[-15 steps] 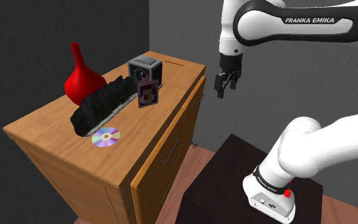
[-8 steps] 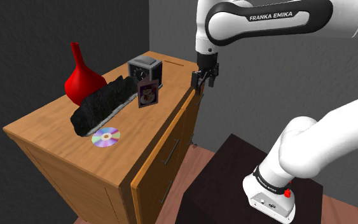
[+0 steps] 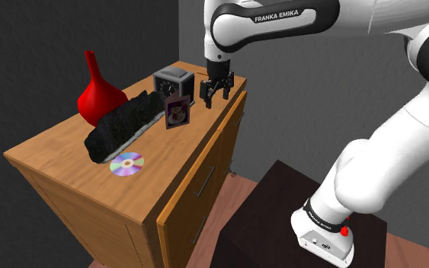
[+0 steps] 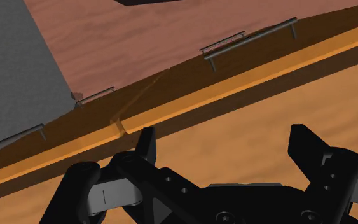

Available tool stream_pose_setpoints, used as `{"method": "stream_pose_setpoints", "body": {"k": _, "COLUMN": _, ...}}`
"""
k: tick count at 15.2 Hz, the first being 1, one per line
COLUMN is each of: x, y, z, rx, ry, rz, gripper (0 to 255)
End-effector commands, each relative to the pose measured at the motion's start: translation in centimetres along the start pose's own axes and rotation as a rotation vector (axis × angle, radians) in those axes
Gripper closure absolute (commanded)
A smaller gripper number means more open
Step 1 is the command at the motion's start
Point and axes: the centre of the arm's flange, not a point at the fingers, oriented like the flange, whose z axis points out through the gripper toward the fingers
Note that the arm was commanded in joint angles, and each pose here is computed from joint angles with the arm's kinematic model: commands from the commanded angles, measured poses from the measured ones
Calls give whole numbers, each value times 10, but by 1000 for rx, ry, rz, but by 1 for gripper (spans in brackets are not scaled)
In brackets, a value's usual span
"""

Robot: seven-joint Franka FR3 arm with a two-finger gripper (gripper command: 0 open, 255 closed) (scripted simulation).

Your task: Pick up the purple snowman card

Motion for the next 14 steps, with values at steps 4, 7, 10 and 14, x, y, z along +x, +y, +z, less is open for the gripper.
{"method": "stream_pose_setpoints", "body": {"k": 4, "x": 55, "y": -31, "z": 0, "rx": 9, "ry": 31, "rz": -10, "gripper": 0}}
{"method": "stream_pose_setpoints", "body": {"k": 7, "x": 88, "y": -49, "z": -2, "rx": 13, "ry": 50, "rz": -16, "gripper": 0}}
{"method": "stream_pose_setpoints", "body": {"k": 10, "x": 120, "y": -66, "z": -4, "rx": 18, "ry": 69, "rz": -22, "gripper": 0}}
{"method": "stream_pose_setpoints", "body": {"k": 14, "x": 162, "y": -90, "z": -8, "rx": 24, "ry": 93, "rz": -30, "gripper": 0}}
